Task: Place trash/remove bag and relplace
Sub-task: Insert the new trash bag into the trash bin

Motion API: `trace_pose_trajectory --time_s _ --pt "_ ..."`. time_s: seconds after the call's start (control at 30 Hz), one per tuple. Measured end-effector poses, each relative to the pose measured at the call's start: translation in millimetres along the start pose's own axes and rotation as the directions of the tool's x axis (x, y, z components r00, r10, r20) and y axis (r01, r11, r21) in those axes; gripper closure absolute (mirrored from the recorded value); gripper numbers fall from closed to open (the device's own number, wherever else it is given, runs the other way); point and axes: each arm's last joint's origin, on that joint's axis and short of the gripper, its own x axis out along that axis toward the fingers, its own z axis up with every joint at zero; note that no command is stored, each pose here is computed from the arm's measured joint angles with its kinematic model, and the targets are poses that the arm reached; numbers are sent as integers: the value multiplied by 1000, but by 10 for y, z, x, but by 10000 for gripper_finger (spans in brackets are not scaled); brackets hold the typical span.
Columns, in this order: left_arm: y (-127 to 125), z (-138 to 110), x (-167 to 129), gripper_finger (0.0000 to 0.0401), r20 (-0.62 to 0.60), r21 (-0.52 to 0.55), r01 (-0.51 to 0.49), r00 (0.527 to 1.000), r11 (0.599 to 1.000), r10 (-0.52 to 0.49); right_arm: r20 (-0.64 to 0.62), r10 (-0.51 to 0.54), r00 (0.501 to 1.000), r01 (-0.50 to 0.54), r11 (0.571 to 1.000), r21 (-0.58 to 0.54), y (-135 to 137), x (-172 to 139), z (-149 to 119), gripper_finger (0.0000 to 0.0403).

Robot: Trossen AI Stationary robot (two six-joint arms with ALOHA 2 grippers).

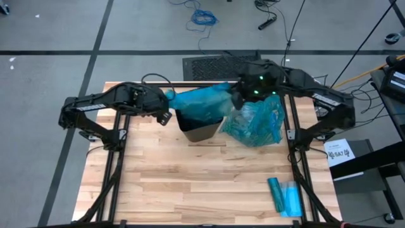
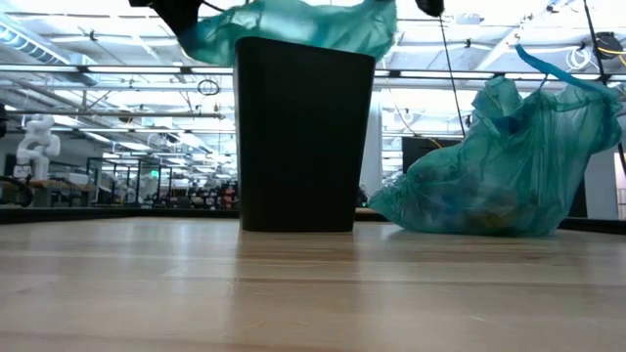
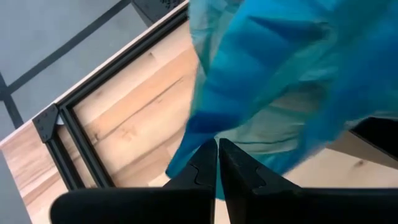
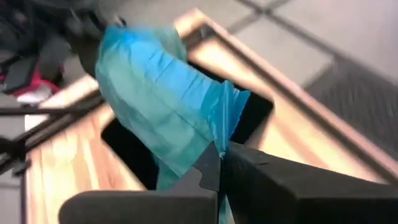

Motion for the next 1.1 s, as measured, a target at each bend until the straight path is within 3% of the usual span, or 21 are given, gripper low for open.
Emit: trace_pose_trajectory --time_s 0.2,0.57,0.8,1.1 --pt "3 3 0 383 10 -1 -10 1000 1000 10 -209 -23 978 18 999 -26 101 -117 -277 403" --pt "8 -1 0 383 7 3 -16 1000 1000 16 -301 26 953 -63 992 -114 385 -141 -476 403" --pt "52 -22 -131 383 56 5 7 998 1000 -7 -436 -77 897 0 985 -174 398 155 -592 403" --pt "74 -35 -188 384 30 123 61 997 991 -65 -513 -102 852 -13 976 -216 507 557 -693 403"
